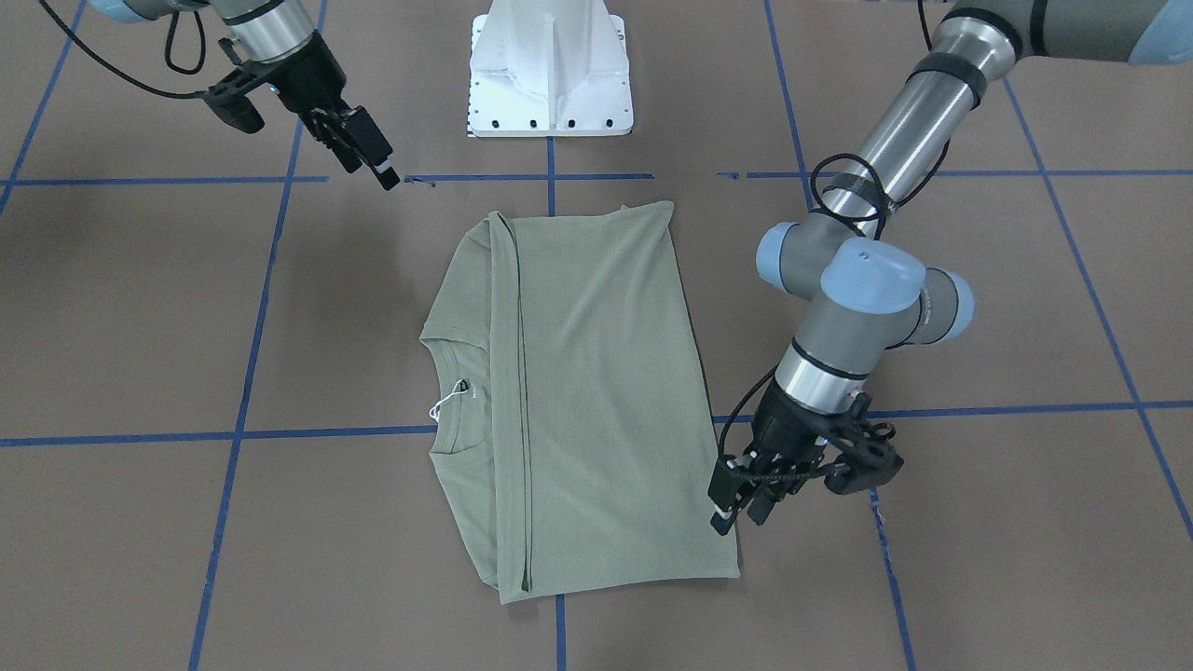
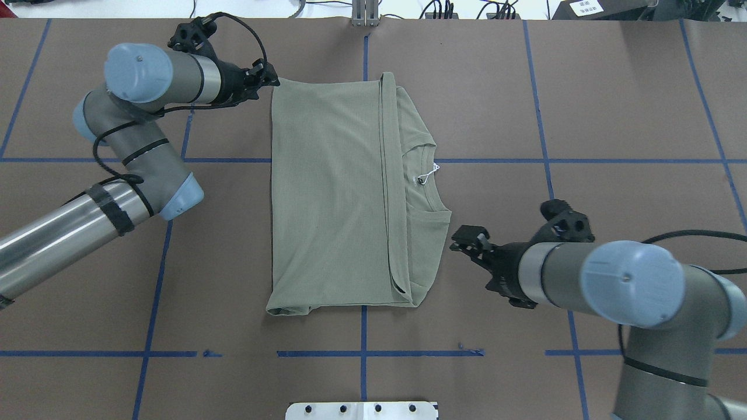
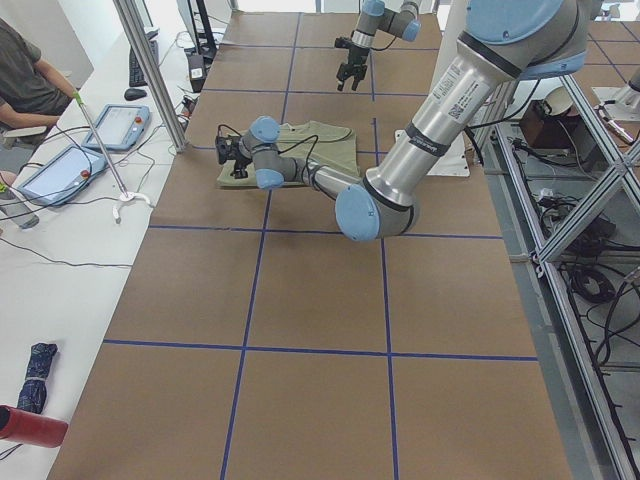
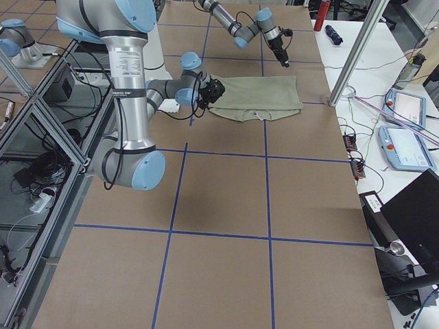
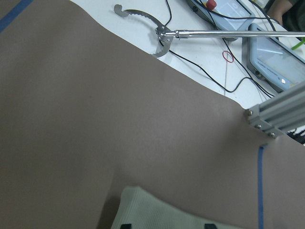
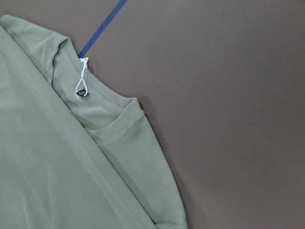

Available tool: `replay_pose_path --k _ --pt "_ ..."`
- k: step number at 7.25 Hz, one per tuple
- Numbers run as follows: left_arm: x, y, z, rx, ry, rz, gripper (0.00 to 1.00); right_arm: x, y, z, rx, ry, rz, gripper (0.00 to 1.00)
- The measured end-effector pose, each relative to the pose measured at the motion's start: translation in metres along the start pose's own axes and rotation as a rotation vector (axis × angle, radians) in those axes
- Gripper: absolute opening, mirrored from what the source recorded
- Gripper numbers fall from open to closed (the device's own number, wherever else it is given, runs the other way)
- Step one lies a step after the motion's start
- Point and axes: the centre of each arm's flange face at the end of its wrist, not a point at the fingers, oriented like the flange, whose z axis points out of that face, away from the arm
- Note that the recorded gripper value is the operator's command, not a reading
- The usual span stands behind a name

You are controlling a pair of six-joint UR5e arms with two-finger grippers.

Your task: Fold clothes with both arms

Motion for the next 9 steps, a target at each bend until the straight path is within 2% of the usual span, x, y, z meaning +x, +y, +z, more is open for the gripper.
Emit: replay_pose_path --k 1,2,3,4,5,6,7,9 --pt "-0.011 0.008 -0.02 -0.025 0.017 -0.001 0.63 -0.036 0.026 0.021 0.027 0.063 -0.053 1.0" --pt "-0.018 0.01 -0.03 -0.033 0.022 -0.003 0.65 -0.051 0.047 0.033 0.029 0.112 -0.184 1.0" --pt "-0.023 0.012 -0.034 -0.036 0.023 -0.005 0.65 -0.054 0.061 0.042 0.013 0.144 -0.388 0.9" --pt "-0.024 0.012 -0.035 -0.037 0.023 -0.007 0.65 -0.057 0.068 0.05 0.004 0.161 -0.633 0.77" --pt "-0.024 0.013 -0.037 -0.038 0.024 -0.016 0.65 -0.056 0.076 0.06 0.016 0.175 -0.869 0.66" --pt "-0.025 0.014 -0.037 -0.039 0.024 -0.031 0.65 -0.051 0.088 0.069 0.038 0.187 -1.034 0.56" --pt "-0.028 0.014 -0.036 -0.041 0.019 -0.041 0.65 -0.045 0.099 0.075 0.048 0.196 -1.115 0.44" --pt "-0.037 0.016 -0.036 -0.044 0.008 -0.047 0.65 -0.035 0.116 0.083 0.047 0.204 -1.171 0.39"
